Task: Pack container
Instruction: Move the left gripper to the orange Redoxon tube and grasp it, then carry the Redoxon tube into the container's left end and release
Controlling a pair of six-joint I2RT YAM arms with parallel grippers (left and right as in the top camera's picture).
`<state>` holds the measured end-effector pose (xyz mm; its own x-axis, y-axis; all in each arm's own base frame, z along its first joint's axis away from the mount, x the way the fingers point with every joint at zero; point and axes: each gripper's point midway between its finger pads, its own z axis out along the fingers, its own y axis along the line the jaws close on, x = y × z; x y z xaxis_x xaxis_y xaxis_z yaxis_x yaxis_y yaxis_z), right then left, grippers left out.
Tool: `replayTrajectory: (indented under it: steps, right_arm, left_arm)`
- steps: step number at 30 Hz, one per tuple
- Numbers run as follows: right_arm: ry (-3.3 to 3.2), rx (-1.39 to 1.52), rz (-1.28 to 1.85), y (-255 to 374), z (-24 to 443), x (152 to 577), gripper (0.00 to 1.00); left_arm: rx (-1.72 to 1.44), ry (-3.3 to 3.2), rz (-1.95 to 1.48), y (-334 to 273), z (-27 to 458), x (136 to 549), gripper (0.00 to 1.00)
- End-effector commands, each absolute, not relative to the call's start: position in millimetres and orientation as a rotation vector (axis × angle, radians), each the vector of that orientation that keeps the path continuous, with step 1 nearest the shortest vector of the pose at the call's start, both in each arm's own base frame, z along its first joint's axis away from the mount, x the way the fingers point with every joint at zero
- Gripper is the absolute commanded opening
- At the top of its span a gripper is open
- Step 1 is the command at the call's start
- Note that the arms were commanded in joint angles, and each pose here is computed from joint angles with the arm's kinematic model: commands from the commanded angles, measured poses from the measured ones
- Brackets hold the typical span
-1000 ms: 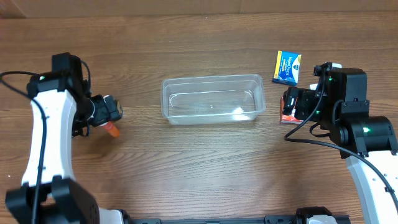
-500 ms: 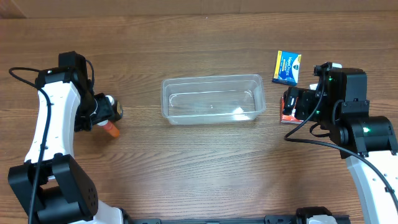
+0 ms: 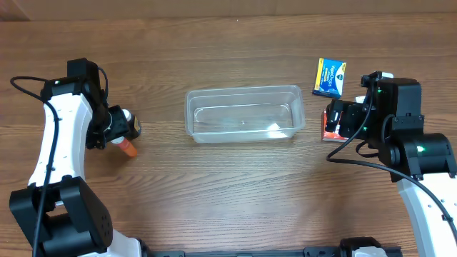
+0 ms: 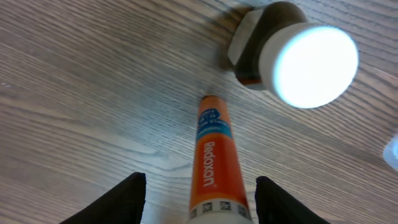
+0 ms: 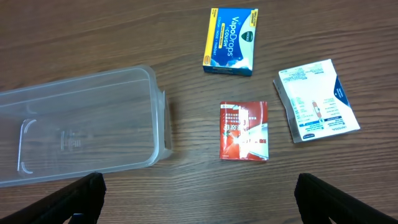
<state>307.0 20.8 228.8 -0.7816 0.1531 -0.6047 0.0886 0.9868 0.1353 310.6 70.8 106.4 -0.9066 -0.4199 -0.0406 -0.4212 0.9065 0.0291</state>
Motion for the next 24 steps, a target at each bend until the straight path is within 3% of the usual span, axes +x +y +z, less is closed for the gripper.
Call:
replayTrajectory:
  steps: [1, 13, 24]
  right_arm:
    - [2.427, 0.165, 0.124, 19, 245, 312, 1.00]
    - [2.428, 0.165, 0.124, 19, 245, 311, 1.00]
    - [2.428, 0.165, 0.124, 19, 245, 311, 1.00]
  left_arm:
    - [-0.661, 3.022, -0.015, 65, 107, 319, 0.58]
    - [-0.619, 3.044, -0.031, 55, 105, 318, 0.59]
    - [-0.629, 3.098, -0.029, 52, 84, 302, 0.52]
